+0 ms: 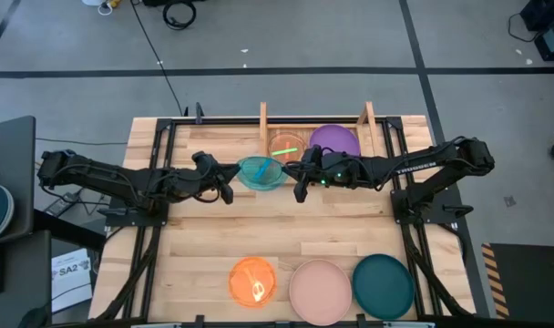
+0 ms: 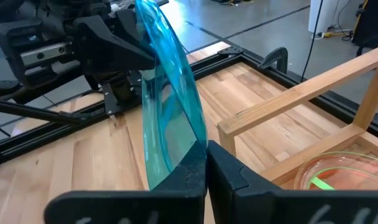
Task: Place and stack plates onto a shelf
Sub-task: Stack the small blue plate on top of the small green plate on the shelf
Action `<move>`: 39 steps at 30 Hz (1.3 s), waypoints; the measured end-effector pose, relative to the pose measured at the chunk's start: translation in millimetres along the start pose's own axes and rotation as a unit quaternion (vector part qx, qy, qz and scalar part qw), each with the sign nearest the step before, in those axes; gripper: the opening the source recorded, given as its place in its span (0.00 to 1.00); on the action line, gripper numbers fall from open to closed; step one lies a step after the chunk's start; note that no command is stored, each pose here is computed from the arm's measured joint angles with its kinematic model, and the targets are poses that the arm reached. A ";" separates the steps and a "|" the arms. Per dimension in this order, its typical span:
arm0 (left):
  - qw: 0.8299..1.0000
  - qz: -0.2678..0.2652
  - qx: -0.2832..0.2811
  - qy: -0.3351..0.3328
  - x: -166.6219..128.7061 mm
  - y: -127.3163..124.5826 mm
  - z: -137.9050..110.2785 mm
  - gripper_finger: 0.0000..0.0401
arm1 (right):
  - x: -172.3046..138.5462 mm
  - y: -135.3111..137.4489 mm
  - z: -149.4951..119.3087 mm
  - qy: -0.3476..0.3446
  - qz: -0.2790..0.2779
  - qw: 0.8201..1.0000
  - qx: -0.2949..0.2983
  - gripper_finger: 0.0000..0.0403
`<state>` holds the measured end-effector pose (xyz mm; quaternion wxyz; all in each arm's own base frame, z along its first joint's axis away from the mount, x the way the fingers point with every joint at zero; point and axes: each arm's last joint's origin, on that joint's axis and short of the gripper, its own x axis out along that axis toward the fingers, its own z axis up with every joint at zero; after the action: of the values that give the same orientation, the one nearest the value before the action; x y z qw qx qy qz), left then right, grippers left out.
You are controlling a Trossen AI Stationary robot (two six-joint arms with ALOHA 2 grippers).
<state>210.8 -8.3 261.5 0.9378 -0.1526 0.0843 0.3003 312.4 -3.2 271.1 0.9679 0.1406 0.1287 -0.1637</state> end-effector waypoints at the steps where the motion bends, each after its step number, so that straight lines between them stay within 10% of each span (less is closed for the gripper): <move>1: 1.000 0.000 0.000 0.000 0.0 0.1 0.0 0.16 | 0.0 0.0 0.0 0.000 0.000 1.000 0.000 0.02; 13: 0.998 -0.049 0.001 0.026 -0.1 -2.7 -1.6 0.34 | 0.9 -13.0 5.1 0.003 -0.010 1.000 -0.009 0.02; 39: 0.998 -0.052 0.002 0.028 -0.1 -2.8 -1.9 0.35 | -56.0 -118.9 41.8 0.067 -0.120 0.990 0.018 0.02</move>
<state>212.3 -11.2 260.5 0.9497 -0.1633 0.1028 0.2468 227.8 -108.4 299.1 0.9275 0.1524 0.2066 -0.2716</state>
